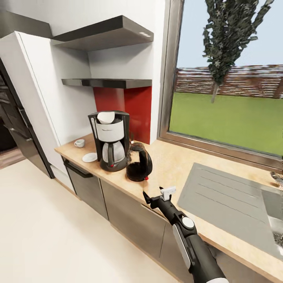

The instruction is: Set up a coffee station on the kitchen countertop: keep the coffee maker on the countertop, move the bottle of coffee from the kitchen shelf to the counter next to the coffee maker, place a paper coffee filter on top of the coffee maker, put the saucer next to the coffee maker with the coffee cup on the saucer, and place the electric kettle next to the coffee maker.

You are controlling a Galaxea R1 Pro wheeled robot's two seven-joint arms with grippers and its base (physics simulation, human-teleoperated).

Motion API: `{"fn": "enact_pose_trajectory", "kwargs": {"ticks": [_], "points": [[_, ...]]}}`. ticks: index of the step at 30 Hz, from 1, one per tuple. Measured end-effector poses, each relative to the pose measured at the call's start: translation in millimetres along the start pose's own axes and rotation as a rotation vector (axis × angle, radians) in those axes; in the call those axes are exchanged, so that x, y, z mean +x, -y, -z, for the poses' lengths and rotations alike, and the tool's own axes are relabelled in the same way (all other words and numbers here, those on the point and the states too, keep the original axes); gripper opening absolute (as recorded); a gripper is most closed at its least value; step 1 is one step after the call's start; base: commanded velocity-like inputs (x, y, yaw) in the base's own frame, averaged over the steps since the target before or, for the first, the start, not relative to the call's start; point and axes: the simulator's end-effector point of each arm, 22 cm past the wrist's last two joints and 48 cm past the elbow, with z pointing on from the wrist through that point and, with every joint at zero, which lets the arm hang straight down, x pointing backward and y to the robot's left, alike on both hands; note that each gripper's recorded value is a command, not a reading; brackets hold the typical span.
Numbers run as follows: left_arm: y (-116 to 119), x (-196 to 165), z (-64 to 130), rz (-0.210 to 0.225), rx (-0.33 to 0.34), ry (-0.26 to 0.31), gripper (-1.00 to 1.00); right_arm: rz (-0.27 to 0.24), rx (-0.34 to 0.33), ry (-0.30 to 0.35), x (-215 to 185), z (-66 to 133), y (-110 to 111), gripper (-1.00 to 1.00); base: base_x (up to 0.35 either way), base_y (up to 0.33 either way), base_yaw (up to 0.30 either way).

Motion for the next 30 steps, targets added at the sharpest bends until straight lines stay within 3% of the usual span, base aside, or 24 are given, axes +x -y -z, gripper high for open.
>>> {"fn": "enact_pose_trajectory", "kwargs": {"ticks": [12,23,26,27,30], "points": [[-0.2,-0.2,0.0,0.001,-0.001,0.001,1.00,0.000,0.000,0.000,0.3,0.1,0.0,1.00,-0.286,0.000,0.000],[-1.4,-4.4,-1.1,0.004,-0.004,0.008,1.00,0.007,-0.025,-0.007,2.5,-1.3,-11.2,1.00,-0.027,0.000,0.000],[-0.4,-5.0,-1.3,0.003,-0.002,0.008,1.00,-0.006,-0.049,-0.088,41.1,-1.5,-22.1,1.00,0.000,0.000,0.000],[1.1,-6.3,-1.6,-0.001,0.001,0.011,1.00,-0.034,-0.061,-0.202,95.9,5.3,-28.6,1.00,0.000,0.000,0.000],[1.8,-6.8,-1.8,-0.002,0.002,0.011,1.00,-0.053,-0.094,-0.356,167.3,23.3,-46.6,1.00,0.000,0.000,0.000]]}}
